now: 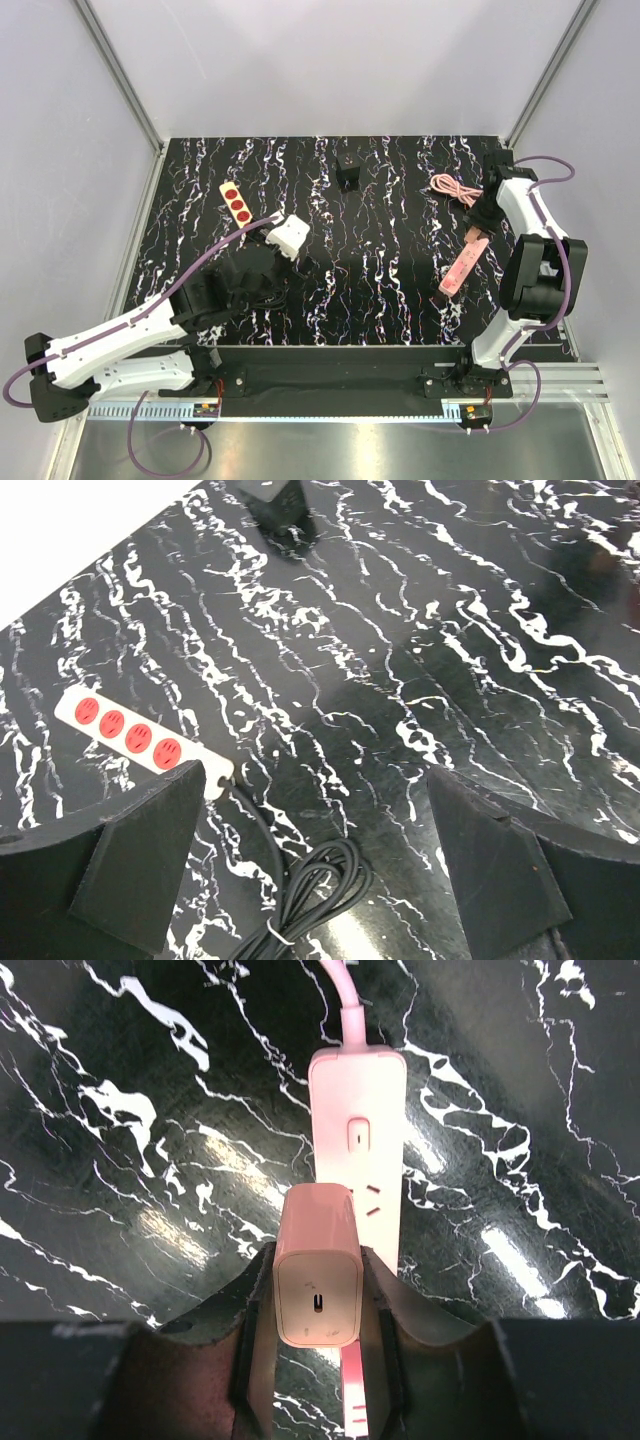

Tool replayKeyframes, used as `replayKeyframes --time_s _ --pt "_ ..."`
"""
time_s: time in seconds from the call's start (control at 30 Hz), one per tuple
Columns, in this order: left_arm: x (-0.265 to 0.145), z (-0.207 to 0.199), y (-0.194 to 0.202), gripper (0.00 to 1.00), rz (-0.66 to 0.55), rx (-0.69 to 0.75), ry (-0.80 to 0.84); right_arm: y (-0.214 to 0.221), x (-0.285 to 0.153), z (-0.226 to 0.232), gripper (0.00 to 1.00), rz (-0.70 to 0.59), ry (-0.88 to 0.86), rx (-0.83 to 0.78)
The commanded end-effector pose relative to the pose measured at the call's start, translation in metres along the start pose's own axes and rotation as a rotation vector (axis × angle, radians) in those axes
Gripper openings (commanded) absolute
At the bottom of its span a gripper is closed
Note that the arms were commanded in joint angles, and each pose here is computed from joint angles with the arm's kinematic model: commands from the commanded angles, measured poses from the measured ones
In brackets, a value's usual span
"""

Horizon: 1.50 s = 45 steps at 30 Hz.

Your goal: Insert the plug

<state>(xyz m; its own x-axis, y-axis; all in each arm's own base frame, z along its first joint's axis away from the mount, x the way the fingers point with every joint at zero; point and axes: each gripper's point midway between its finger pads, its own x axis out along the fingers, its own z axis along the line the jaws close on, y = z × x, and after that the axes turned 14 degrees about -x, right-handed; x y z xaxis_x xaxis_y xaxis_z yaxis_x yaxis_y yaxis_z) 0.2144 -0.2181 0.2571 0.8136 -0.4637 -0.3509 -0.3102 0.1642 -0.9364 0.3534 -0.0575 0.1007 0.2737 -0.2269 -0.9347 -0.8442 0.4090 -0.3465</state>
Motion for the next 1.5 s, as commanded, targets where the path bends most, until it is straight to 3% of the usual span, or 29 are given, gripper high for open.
replayKeyframes --time_s 0.0,0.7,1.47 --pt "-0.003 0.013 -0.008 0.99 -0.043 -0.001 -0.061 -0.016 0.000 -0.001 0.00 -0.056 0.006 0.023" --pt "0.001 0.018 -0.005 0.99 -0.035 0.021 -0.104 0.025 0.016 -0.009 0.00 0.022 0.011 0.011" --pt "0.004 0.016 -0.001 0.99 -0.022 0.028 -0.102 0.003 0.015 -0.011 0.00 -0.026 0.014 -0.001"
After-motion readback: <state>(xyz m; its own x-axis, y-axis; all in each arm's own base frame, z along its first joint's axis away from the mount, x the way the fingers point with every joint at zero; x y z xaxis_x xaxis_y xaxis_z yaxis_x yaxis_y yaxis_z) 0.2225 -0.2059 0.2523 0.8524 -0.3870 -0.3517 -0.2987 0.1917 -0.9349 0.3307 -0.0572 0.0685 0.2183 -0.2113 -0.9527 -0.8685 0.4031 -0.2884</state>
